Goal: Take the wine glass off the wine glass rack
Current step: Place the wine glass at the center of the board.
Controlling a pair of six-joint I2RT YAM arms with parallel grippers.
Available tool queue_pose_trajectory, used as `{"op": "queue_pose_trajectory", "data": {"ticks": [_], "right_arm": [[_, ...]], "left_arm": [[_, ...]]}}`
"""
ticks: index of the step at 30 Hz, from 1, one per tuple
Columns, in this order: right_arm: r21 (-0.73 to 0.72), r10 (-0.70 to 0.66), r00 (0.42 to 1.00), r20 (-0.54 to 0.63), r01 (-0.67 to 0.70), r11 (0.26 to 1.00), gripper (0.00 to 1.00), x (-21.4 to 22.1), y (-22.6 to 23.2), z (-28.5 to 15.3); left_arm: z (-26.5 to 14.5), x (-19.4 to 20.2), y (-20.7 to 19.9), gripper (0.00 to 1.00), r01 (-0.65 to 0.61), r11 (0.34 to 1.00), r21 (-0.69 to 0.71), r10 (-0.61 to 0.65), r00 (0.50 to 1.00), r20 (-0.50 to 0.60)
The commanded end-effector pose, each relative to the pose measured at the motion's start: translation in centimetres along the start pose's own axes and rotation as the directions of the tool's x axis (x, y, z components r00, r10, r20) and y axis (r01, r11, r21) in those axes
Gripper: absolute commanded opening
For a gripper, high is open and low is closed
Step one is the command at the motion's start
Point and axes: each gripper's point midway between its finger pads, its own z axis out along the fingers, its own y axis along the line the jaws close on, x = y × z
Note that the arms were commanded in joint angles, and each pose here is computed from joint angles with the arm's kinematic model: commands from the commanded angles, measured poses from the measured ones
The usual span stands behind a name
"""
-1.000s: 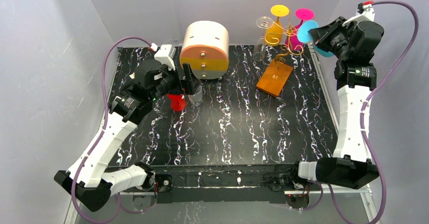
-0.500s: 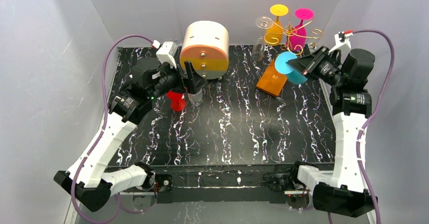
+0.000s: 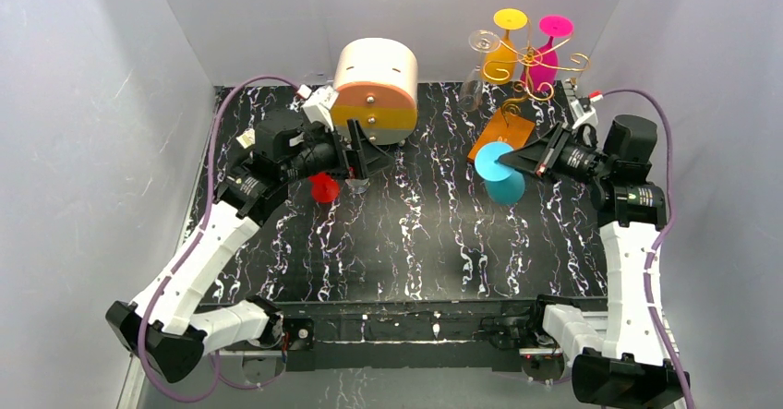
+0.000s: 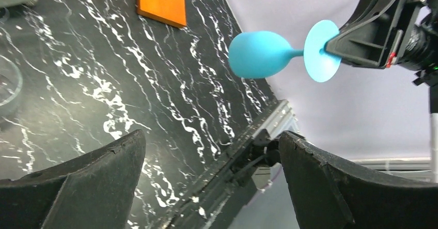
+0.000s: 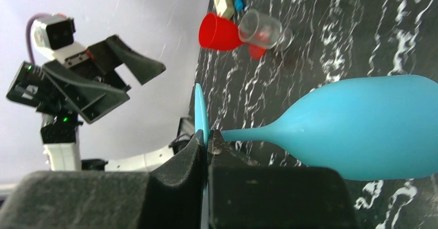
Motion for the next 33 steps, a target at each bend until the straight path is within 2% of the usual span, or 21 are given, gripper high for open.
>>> {"op": "queue_pose_trajectory", "data": {"ticks": [1, 5, 8, 9, 12, 16, 24, 29, 33], "right_arm": [[-0.067, 0.039, 0.990, -0.133, -0.048, 0.997, 0.01, 3.4, 1.6, -1.1], [-0.108, -0.005, 0.987, -0.158, -0.012, 0.994, 0.01, 5.7, 1.3, -1.1], [-0.124, 0.027, 0.979, -0.202, -0.053, 0.991, 0.01, 6.9, 2.2, -0.7], [-0.130, 0.014, 0.976, -0.218, -0.043, 0.991, 0.01, 7.3, 2.7, -0.6], [-0.098, -0.011, 0.974, -0.226, -0.012, 0.995, 0.01, 8.0, 1.8, 0.2], [-0.138, -0.004, 0.966, -0.259, -0.033, 0.990, 0.01, 8.9, 2.2, 1.6], [-0.216, -0.085, 0.935, -0.344, 0.009, 0.976, 0.01, 11.8, 4.8, 5.6], [-0.243, -0.098, 0.940, -0.328, 0.017, 0.970, 0.01, 11.7, 5.2, 7.1], [-0.294, -0.090, 0.937, -0.338, -0.014, 0.956, 0.01, 11.9, 5.7, 7.6]], "left_arm": [[-0.1, 0.3, -2.2, 0.98, 0.116, 0.987, 0.110, -0.114, 0.993, -0.026], [-0.3, 2.5, -1.6, 0.98, 0.135, 0.977, 0.163, -0.133, 0.991, -0.021], [-0.2, 3.9, -2.6, 0.95, 0.228, 0.946, 0.232, -0.217, 0.974, -0.071], [-0.1, 4.1, -3.7, 0.95, 0.223, 0.937, 0.270, -0.211, 0.975, -0.075], [0.7, 4.6, -4.0, 0.95, 0.194, 0.945, 0.264, -0.187, 0.981, -0.054], [2.0, 5.0, -5.2, 0.91, 0.195, 0.932, 0.305, -0.172, 0.980, -0.099], [2.6, 6.2, -6.1, 0.76, 0.212, 0.905, 0.370, -0.177, 0.976, -0.125], [3.0, 6.0, -5.7, 0.67, 0.198, 0.909, 0.366, -0.177, 0.980, -0.092], [3.9, 6.4, -5.9, 0.52, 0.226, 0.895, 0.384, -0.186, 0.973, -0.138]]}}
